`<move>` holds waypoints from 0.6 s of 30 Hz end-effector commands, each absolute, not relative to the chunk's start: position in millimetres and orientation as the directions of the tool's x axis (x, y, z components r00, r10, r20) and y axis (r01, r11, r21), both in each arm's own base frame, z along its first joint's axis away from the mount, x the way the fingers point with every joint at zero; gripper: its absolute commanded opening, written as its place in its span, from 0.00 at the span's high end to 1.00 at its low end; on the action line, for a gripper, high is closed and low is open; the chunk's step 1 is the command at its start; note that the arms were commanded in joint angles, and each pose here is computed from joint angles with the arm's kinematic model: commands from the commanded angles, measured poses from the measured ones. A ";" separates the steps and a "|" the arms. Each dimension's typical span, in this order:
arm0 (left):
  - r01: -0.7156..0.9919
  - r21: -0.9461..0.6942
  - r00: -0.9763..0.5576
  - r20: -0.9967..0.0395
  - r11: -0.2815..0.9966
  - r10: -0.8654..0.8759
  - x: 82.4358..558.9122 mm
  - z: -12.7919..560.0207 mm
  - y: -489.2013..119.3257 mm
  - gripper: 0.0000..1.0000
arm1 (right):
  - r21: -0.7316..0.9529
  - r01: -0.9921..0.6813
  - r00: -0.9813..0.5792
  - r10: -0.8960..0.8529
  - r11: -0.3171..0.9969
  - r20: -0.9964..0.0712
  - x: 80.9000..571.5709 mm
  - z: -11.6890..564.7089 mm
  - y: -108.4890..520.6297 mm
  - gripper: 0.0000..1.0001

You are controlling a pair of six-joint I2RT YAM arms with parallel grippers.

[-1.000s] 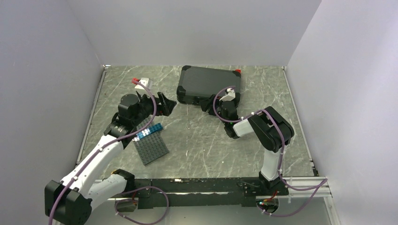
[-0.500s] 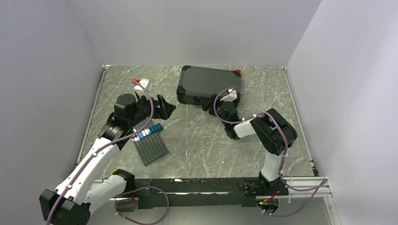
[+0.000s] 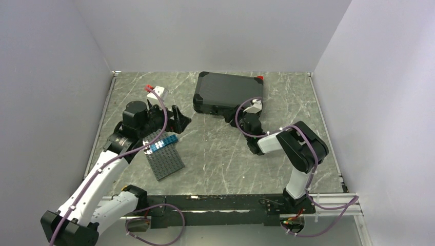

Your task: Pack up texas hold em set

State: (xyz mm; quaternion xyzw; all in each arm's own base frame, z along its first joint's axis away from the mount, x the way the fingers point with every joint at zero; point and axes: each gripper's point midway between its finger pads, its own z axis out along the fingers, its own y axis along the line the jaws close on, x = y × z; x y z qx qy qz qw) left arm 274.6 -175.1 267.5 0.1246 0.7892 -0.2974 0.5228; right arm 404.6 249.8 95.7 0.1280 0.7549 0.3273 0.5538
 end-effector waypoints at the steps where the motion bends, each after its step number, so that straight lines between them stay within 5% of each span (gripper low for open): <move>1: 0.550 -0.273 -0.378 -0.924 0.790 -0.056 266.8 284.4 -169.5 0.04 | 0.647 -0.204 -0.300 0.582 0.735 -0.756 398.7 123.3 251.2 0.51; 9: 0.498 -0.186 -0.359 -0.933 0.847 0.007 267.0 269.4 -146.6 0.02 | 0.585 -0.168 -0.340 0.510 0.794 -0.790 390.6 107.8 251.2 0.85; 18: 0.501 -0.191 -0.371 -0.928 0.844 0.010 269.3 260.5 -145.5 0.02 | 0.547 -0.150 -0.364 0.469 0.823 -0.805 397.3 93.5 260.1 0.95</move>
